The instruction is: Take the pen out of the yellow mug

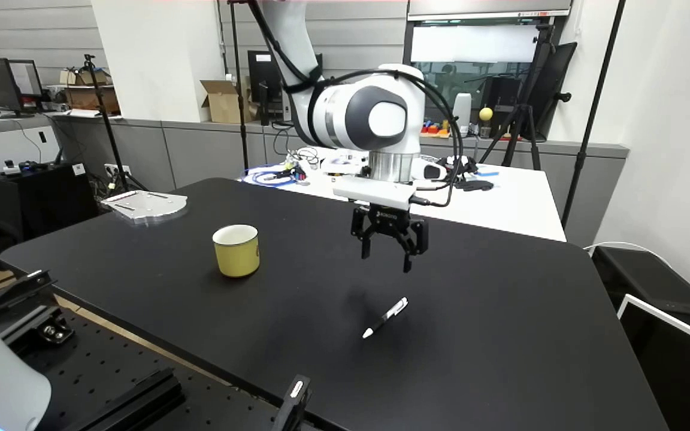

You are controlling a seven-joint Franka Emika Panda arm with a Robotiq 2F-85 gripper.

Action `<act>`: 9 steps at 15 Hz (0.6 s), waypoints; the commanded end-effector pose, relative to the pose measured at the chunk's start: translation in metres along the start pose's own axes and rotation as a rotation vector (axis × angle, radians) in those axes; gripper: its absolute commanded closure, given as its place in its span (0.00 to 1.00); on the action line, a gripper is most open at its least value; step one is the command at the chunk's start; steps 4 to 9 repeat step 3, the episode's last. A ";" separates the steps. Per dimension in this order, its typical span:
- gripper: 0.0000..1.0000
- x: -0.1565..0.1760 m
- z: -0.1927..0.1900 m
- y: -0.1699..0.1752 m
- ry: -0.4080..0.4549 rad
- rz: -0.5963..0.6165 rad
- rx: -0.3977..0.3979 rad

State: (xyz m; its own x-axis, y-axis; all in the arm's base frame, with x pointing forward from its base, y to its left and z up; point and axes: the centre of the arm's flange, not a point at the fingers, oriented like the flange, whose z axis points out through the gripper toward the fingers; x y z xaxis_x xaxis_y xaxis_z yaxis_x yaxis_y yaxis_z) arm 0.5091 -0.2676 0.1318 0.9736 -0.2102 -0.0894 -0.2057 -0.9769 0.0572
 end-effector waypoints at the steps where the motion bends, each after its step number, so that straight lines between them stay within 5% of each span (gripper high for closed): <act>1: 0.02 -0.001 0.000 0.000 -0.001 0.001 0.000; 9: 0.02 -0.002 0.001 0.001 -0.003 0.002 0.000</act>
